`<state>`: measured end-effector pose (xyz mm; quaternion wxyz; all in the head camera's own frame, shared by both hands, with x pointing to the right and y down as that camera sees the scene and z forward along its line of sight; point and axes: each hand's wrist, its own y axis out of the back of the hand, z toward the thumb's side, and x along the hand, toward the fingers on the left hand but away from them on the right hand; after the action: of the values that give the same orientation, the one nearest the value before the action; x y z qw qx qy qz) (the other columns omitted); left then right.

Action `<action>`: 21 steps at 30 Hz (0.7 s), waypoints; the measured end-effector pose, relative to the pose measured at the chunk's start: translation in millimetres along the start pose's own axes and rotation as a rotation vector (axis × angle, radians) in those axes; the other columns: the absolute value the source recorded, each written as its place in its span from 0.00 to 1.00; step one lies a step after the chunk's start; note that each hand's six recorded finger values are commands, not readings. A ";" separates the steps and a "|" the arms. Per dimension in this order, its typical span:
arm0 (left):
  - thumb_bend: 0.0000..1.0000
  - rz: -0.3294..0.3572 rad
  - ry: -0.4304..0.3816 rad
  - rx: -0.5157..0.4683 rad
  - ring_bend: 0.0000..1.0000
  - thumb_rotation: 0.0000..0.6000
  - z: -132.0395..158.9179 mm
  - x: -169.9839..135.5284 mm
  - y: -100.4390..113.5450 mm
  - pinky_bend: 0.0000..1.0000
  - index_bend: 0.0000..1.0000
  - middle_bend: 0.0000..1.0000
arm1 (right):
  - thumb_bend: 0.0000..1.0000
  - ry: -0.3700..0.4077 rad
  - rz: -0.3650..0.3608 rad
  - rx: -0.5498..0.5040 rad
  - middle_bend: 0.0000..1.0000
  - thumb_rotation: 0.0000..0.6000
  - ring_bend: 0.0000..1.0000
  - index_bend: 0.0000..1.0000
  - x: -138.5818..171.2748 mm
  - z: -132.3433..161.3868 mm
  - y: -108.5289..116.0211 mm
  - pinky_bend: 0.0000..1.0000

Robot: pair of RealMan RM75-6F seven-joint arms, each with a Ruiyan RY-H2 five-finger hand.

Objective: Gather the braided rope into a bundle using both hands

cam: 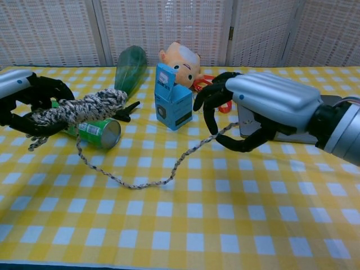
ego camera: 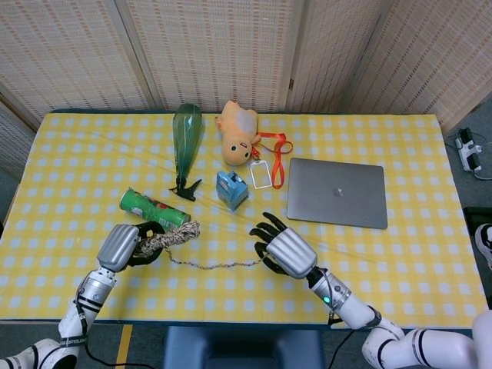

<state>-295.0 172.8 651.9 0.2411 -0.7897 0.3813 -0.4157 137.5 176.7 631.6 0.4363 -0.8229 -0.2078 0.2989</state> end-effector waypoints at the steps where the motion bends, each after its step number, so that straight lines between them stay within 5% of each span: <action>1: 0.67 -0.010 -0.001 -0.018 0.66 1.00 5.6 4.8 -2.1 0.70 0.77 0.71 | 0.46 0.024 -0.012 -0.001 0.26 1.00 0.19 0.63 -1.2 8.0 7.1 0.08; 9: 0.67 -0.070 -0.047 -0.129 0.66 1.00 45.4 24.2 -24.0 0.70 0.77 0.71 | 0.46 0.157 -0.129 0.082 0.24 1.00 0.19 0.63 -29.3 61.9 67.3 0.08; 21: 0.67 -0.168 -0.167 -0.255 0.66 1.00 84.3 17.8 -55.2 0.70 0.77 0.71 | 0.46 0.089 -0.194 0.119 0.24 1.00 0.20 0.63 -87.9 74.3 100.3 0.08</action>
<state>-195.5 196.6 653.4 0.1342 -0.8749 0.3421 -0.3154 31.0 114.4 541.7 0.5199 -0.7840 -0.2488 0.2303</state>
